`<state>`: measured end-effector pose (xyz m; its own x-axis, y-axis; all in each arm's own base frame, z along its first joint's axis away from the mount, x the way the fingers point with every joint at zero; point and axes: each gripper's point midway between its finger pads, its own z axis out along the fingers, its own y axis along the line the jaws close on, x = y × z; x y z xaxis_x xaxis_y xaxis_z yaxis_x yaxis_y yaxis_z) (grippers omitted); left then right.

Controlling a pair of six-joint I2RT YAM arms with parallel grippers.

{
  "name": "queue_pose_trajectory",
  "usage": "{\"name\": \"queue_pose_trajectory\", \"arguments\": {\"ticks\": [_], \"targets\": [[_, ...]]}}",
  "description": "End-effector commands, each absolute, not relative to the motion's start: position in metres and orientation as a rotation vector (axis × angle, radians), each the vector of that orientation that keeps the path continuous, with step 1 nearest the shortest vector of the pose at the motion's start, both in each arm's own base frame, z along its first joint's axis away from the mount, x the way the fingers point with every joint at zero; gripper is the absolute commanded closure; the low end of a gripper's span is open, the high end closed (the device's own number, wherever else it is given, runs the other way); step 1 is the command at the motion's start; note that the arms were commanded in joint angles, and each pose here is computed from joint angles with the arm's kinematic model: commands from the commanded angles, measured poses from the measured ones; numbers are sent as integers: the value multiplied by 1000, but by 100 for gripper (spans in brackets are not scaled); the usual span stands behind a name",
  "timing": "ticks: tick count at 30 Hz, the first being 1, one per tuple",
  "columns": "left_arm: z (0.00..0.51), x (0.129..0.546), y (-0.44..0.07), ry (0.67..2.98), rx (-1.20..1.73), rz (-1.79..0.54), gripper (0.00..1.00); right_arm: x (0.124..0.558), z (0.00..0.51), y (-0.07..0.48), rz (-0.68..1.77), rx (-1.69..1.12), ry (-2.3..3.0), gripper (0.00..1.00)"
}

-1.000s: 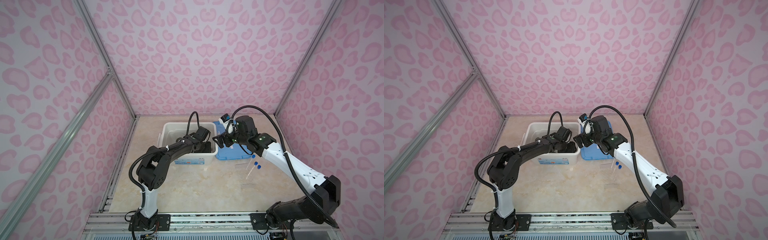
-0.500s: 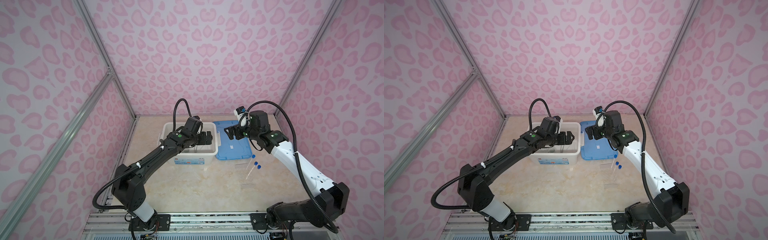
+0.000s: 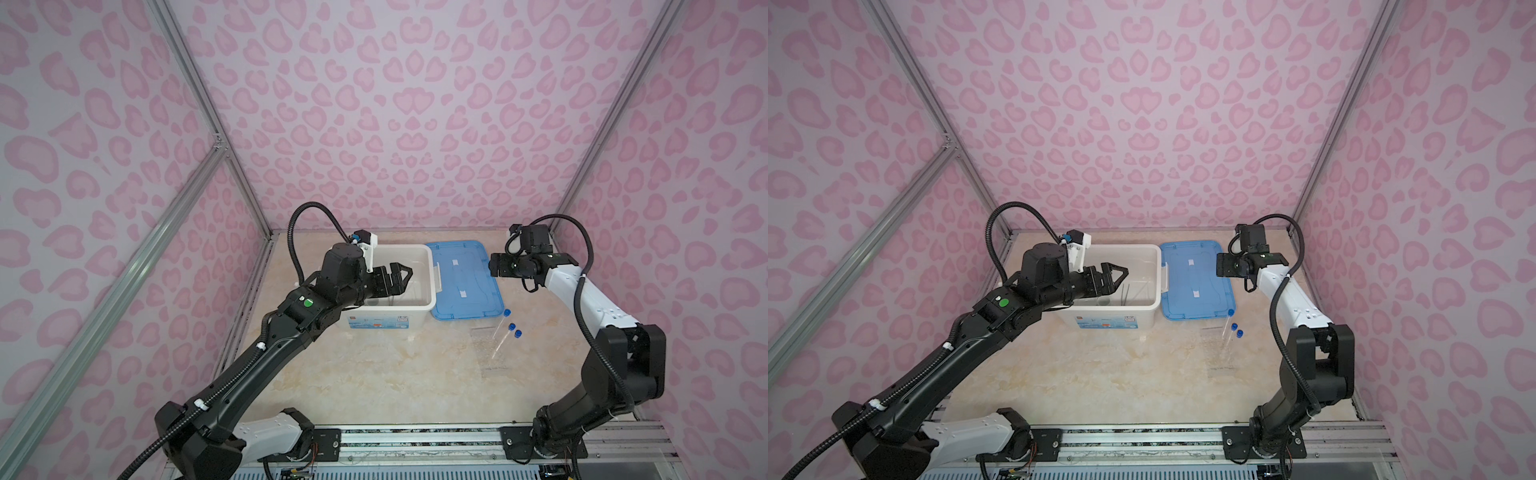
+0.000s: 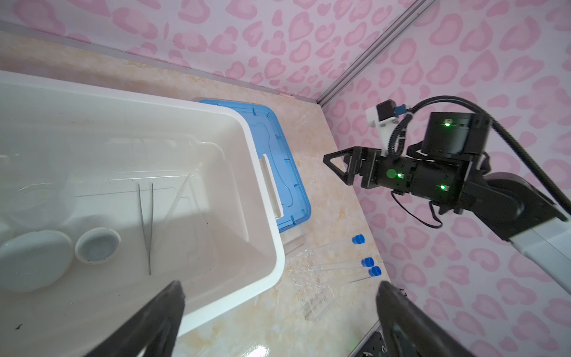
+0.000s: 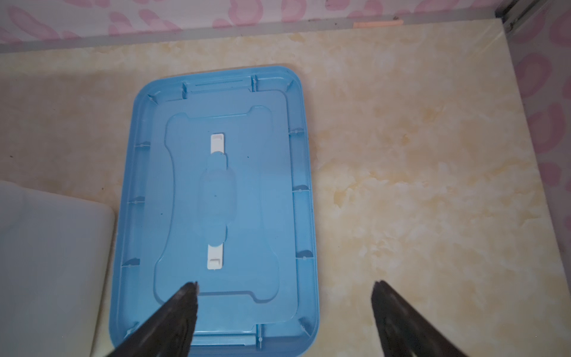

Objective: Organize the chemistry lab equipment
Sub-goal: 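Move right gripper to the blue lid edge while left gripper rises from bin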

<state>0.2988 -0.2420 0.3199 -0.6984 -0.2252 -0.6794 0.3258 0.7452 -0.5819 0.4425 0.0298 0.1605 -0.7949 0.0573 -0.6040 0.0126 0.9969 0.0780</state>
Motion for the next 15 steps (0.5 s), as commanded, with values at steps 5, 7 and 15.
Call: {"name": "queue_pose_trajectory", "arguments": {"ticks": [5, 7, 15], "targets": [[313, 291, -234, 2172, 41, -906, 2, 440, 96, 5, 16, 78, 2680, 32], [312, 288, -238, 2176, 74, -927, 2, 443, 86, 5, 22, 72, 2697, 38], [306, 283, -247, 2167, 103, -1004, 1, 460, 51, 10, 63, 62, 2761, 51]]}}
